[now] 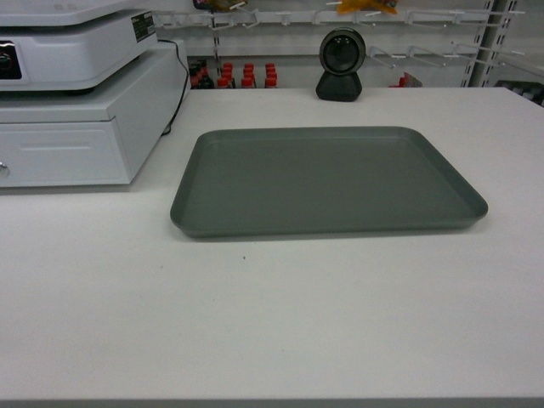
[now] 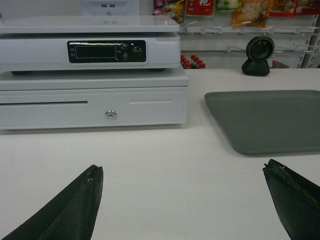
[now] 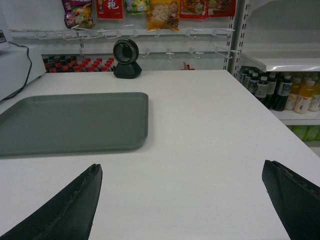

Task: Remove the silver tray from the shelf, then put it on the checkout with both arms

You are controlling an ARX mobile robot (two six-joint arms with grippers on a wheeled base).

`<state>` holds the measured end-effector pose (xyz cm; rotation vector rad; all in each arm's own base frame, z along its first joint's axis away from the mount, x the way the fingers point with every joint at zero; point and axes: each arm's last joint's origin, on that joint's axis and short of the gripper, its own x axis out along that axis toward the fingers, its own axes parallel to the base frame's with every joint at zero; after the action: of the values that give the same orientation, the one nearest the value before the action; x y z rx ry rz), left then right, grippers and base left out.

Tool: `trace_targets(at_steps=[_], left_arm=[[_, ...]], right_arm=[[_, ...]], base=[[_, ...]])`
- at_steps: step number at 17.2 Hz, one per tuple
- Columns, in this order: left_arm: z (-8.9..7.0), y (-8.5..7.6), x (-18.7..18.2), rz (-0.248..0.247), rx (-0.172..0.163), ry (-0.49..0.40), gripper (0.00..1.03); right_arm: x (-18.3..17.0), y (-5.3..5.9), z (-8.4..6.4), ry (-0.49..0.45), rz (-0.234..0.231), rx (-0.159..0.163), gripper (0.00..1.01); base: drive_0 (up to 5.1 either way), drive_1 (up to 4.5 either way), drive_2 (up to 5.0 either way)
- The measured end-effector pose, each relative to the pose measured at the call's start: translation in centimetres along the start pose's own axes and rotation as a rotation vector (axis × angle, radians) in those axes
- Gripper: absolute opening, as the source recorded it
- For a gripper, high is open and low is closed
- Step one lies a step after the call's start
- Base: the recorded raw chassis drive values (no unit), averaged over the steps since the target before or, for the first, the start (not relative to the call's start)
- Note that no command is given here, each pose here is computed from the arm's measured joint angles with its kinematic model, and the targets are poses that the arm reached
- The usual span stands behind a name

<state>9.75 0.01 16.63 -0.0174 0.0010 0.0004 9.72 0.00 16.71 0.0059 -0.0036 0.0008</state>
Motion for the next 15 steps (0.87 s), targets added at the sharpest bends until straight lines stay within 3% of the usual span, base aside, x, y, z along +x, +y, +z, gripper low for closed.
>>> trace_targets(at_steps=[15], left_arm=[[0.06,0.0,0.0,0.0,0.0,-0.006,0.98]], right_arm=[[0.0,0.0,0.07,-0.007,0.0,0.0,0.98]], base=[[0.0,-4.01,4.0]])
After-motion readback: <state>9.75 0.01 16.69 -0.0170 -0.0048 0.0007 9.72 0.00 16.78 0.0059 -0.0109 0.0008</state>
